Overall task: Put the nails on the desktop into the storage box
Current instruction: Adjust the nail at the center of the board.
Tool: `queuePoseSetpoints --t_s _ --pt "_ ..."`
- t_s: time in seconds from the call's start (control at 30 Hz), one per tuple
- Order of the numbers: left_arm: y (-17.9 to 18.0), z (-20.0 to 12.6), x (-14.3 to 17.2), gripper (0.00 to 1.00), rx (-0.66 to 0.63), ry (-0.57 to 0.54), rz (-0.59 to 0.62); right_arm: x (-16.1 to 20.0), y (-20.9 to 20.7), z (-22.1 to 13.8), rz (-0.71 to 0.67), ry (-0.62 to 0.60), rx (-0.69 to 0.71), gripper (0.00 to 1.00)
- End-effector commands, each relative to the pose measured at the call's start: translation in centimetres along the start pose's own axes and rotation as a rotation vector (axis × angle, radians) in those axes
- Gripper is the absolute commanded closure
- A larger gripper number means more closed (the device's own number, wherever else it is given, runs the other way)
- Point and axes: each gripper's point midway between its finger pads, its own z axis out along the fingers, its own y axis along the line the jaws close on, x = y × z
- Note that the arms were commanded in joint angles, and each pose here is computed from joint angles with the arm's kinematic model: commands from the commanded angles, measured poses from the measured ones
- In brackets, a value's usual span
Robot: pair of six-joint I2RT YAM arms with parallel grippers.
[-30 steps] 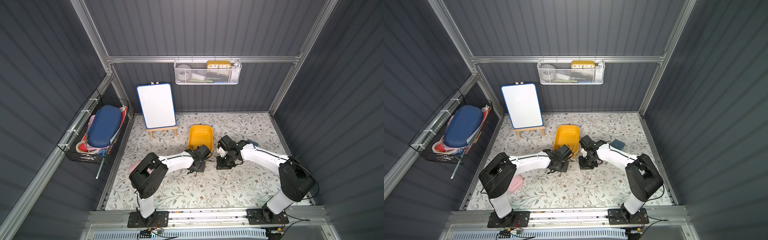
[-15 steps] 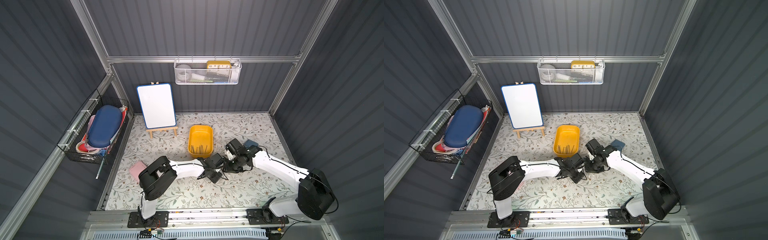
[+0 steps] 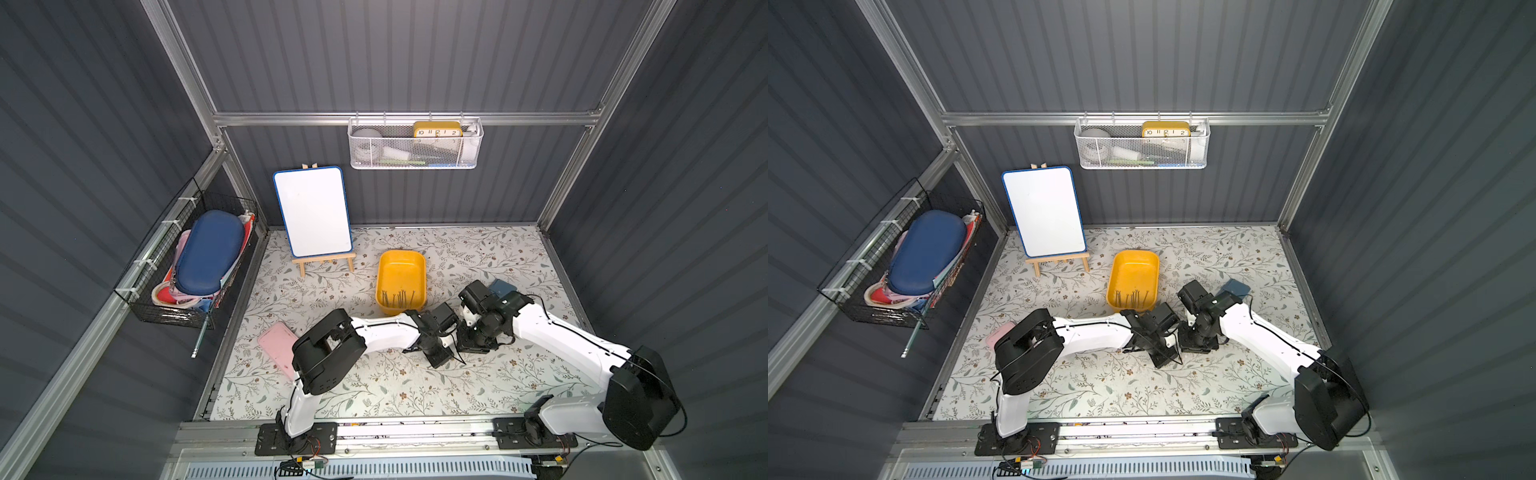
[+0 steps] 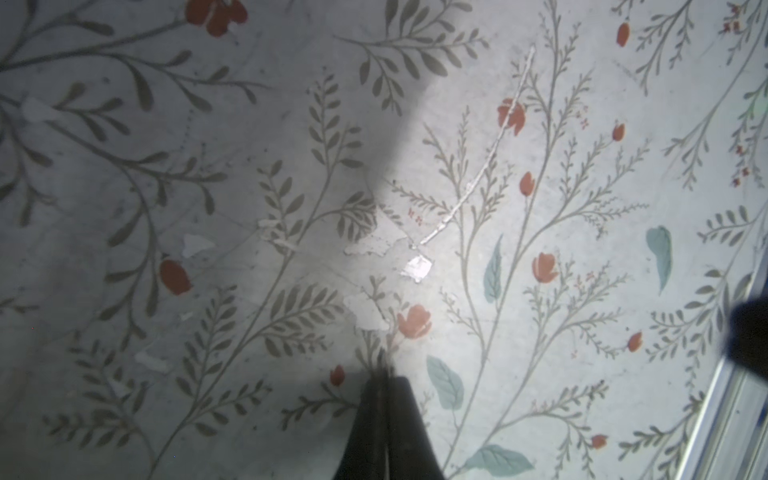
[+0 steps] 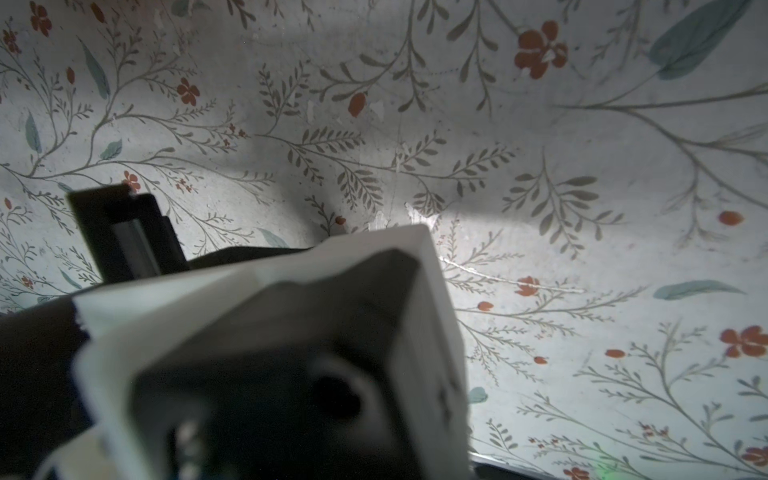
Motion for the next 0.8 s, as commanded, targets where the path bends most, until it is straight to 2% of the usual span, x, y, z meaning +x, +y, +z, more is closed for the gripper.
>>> queuePoseSetpoints --t_s 0.0,0.2,0.33,0.37,0.4,0.43,0.47,0.53,0.63,0.7,0.77 --pt "-2.5 2.9 13.6 0.83 0.061 0.47 0.062 -3.1 1.7 -0.8 -0.022 -0.124 -0.062 0.71" --pt "-2.3 1.0 9.6 0.73 0.009 0.362 0.058 -3.2 2.1 -1.8 -0.034 -0.148 -0.086 0.7" --pt "-1.9 -1.6 6.2 0.65 -0.067 0.259 0.019 -3.3 2.0 -3.2 -0.063 -0.179 -0.084 0.68" --pt "-1.7 -2.6 5.4 0.58 -0.094 0.227 0.007 -3.4 2.0 -3.8 -0.075 -0.193 -0.088 0.67" --pt "-1.7 -3.5 5.0 0.39 -0.105 0.21 -0.01 -3.4 2.1 -4.2 -0.088 -0.206 -0.095 0.66" --pt "-0.8 -4.8 4.5 0.21 -0.171 0.18 -0.04 -3.4 2.5 -4.8 -0.111 -0.217 -0.118 0.65" --pt "0.4 -6.1 4.3 0.12 -0.237 0.155 -0.089 -3.2 3.1 -5.5 -0.148 -0.228 -0.149 0.63" --pt "2.6 -8.8 4.1 0.1 -0.31 0.101 -0.222 -3.4 3.4 -6.7 -0.167 -0.292 -0.178 0.6" --pt "5.0 -14.0 3.0 0.08 -0.367 -0.081 -0.412 -3.4 3.8 -7.1 -0.214 -0.346 -0.215 0.51" --pt "6.4 -17.9 2.4 0.06 -0.381 -0.235 -0.534 -3.1 4.0 -6.4 -0.277 -0.332 -0.203 0.5" --pt "6.5 -21.7 1.4 0.02 -0.364 -0.408 -0.587 -1.7 5.0 -4.9 -0.415 -0.254 -0.167 0.49"
